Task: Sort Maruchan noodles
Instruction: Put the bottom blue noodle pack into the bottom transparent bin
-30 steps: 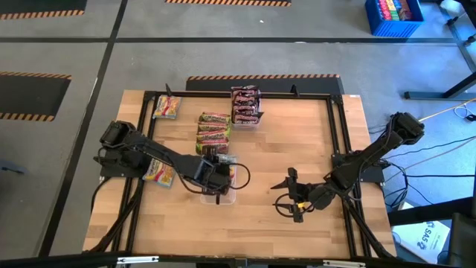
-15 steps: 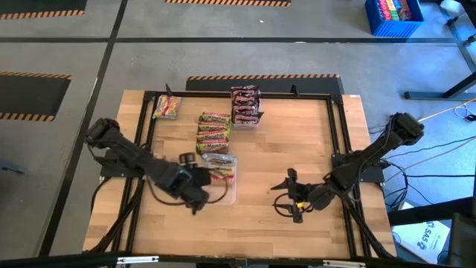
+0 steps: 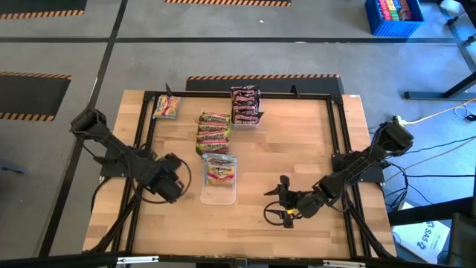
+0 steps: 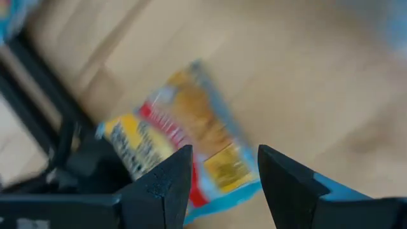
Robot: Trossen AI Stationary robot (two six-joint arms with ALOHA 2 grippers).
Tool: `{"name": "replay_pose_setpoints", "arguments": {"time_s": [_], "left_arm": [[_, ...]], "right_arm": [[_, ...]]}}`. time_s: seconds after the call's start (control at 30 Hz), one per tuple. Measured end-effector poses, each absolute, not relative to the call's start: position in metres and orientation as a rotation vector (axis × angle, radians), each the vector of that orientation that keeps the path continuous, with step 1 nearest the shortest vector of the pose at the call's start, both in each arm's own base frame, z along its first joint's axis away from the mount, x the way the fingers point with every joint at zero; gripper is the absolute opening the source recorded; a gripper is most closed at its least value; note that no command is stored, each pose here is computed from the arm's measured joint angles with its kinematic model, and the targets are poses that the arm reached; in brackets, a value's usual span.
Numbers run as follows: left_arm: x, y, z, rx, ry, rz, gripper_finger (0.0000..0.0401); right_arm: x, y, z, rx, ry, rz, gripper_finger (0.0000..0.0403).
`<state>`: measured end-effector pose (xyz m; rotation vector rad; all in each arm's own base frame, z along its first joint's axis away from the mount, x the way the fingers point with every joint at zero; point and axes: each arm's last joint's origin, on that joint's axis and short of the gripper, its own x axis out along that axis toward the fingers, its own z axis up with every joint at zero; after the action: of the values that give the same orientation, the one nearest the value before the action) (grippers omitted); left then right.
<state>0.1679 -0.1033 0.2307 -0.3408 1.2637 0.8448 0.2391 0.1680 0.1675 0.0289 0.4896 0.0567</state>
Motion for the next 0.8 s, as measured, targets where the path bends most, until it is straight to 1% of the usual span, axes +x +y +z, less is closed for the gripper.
{"name": "replay_pose_setpoints", "arguments": {"time_s": [0.2,0.5,0.8], "left_arm": [[0.152,-0.084,0.197,-0.36,1.393,0.972,0.0172],[0.145,-0.054,0.176,-0.437,1.454,1.208,0.0172],[0.151,-0.053,0.172,-0.403,1.527,1.132,0.0168]], "right_arm": [[0.248,0.173,0.155,0.003,0.445,0.039,0.0254],[0.251,0.173,0.155,-0.008,0.429,0.05,0.0254],[0.25,0.173,0.154,-0.013,0.436,0.051,0.0254]]}}
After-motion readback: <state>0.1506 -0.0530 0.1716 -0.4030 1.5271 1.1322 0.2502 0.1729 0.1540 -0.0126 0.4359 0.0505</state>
